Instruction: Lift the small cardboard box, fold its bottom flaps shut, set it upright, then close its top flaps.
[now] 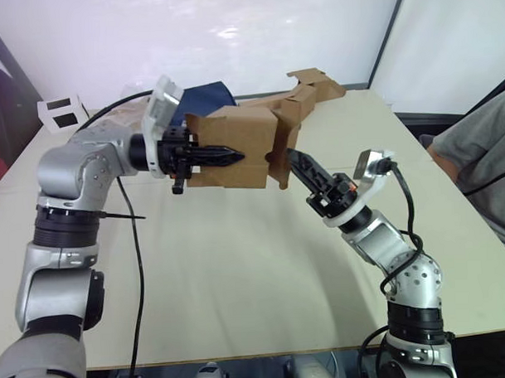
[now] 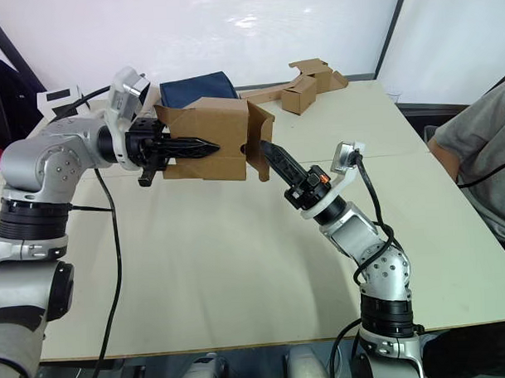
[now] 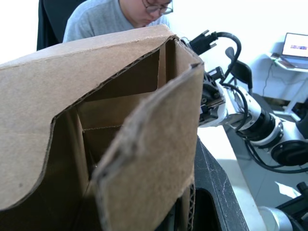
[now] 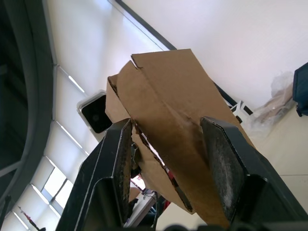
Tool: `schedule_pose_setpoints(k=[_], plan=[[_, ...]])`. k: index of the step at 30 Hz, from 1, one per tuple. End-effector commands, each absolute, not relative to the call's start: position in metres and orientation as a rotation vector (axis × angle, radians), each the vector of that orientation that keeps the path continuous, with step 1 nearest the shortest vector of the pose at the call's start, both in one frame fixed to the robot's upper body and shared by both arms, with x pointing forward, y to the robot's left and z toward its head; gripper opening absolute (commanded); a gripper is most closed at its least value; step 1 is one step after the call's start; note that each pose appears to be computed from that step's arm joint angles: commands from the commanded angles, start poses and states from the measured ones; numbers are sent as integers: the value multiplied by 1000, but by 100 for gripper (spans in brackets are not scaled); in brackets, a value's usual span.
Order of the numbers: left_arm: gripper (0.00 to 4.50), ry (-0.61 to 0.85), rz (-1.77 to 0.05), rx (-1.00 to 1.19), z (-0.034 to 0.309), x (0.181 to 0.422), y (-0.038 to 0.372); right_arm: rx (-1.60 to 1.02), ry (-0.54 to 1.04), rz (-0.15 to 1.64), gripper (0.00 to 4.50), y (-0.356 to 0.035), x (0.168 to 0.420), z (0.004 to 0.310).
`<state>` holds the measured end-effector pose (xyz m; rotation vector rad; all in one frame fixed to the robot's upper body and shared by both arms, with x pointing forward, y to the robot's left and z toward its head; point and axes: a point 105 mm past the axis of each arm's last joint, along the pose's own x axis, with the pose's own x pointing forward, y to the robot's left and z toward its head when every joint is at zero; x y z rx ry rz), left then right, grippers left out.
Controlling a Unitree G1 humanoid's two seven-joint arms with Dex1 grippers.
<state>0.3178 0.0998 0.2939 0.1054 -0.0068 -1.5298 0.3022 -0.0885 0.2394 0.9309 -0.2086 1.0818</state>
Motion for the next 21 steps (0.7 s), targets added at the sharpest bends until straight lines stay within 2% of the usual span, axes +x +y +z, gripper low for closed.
schedule_pose_setpoints(k=[1, 4, 7, 21], plan=[[0, -58, -1537, 126, 307, 312, 103, 949, -242, 1092, 228, -89, 300, 246], [0, -58, -1537, 125, 307, 311, 103, 962, -248, 1083, 148, -89, 302, 247], [0, -57, -1536, 124, 307, 312, 103, 975, -253, 1092, 28, -89, 301, 248], [0, -52, -1538, 122, 305, 311, 103, 968, -247, 1099, 28, -82, 300, 248]])
